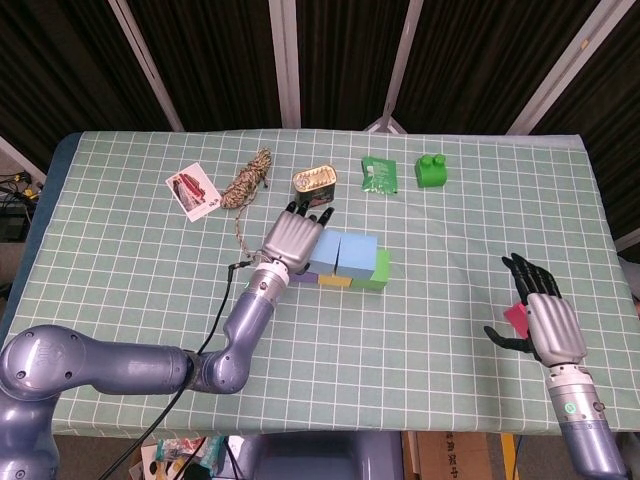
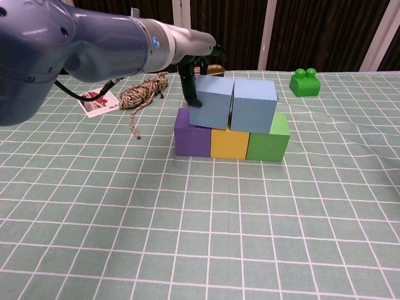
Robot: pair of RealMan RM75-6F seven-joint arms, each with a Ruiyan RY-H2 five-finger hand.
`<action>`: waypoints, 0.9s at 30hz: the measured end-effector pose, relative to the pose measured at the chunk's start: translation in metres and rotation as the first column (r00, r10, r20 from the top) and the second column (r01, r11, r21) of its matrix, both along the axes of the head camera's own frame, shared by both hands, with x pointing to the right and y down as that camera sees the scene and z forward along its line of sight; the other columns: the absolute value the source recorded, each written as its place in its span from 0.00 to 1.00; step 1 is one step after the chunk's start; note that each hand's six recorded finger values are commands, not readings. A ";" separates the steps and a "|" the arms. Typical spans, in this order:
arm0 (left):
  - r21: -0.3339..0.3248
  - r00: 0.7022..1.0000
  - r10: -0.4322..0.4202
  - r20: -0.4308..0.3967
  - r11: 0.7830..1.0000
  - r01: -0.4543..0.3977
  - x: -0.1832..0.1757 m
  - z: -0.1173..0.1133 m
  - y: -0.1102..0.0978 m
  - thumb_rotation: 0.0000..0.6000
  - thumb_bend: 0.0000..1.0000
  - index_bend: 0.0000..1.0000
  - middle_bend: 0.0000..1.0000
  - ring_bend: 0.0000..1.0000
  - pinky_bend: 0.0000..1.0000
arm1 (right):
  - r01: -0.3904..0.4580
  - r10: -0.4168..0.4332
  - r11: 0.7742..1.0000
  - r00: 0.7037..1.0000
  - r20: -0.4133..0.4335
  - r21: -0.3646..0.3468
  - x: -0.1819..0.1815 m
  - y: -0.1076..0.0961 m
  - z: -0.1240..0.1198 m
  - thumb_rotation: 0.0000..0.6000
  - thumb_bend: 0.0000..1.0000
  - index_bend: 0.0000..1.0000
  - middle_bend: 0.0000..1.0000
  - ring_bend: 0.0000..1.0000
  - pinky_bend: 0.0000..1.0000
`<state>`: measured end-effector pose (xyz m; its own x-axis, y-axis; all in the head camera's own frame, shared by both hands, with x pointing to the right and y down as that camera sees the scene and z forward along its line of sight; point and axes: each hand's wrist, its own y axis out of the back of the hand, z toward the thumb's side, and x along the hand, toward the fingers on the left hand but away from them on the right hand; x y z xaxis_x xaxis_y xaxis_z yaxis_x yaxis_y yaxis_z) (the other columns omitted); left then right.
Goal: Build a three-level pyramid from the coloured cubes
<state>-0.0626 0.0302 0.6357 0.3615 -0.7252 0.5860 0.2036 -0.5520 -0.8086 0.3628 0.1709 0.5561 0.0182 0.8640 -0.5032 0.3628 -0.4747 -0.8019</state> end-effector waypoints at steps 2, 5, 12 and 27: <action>0.000 1.000 0.000 0.003 1.000 0.000 0.000 0.000 0.000 1.00 0.39 0.06 0.43 0.08 0.15 | 0.001 -0.001 1.000 1.000 0.000 -0.001 0.000 0.000 0.000 1.00 0.23 0.00 0.00 0.00 0.00; -0.001 1.000 -0.002 0.005 1.000 0.002 0.000 0.000 0.001 1.00 0.39 0.06 0.43 0.08 0.15 | 0.002 -0.002 1.000 1.000 0.000 -0.002 0.000 0.000 0.000 1.00 0.23 0.00 0.00 0.00 0.00; 0.002 1.000 -0.005 0.008 1.000 0.005 -0.002 0.001 0.000 1.00 0.39 0.06 0.43 0.08 0.15 | 0.001 -0.001 1.000 1.000 0.000 -0.002 0.000 0.000 0.001 1.00 0.23 0.00 0.00 0.00 0.00; 0.009 1.000 -0.012 0.012 1.000 0.012 -0.002 -0.001 0.000 1.00 0.39 0.06 0.43 0.08 0.15 | 0.002 -0.002 1.000 1.000 -0.005 -0.006 0.001 0.001 0.002 1.00 0.23 0.00 0.00 0.00 0.00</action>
<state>-0.0644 0.0304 0.6349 0.3456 -0.7347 0.5838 0.2070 -0.5471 -0.8111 0.3633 0.1718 0.5584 0.0174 0.8610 -0.5083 0.3575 -0.4801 -0.8010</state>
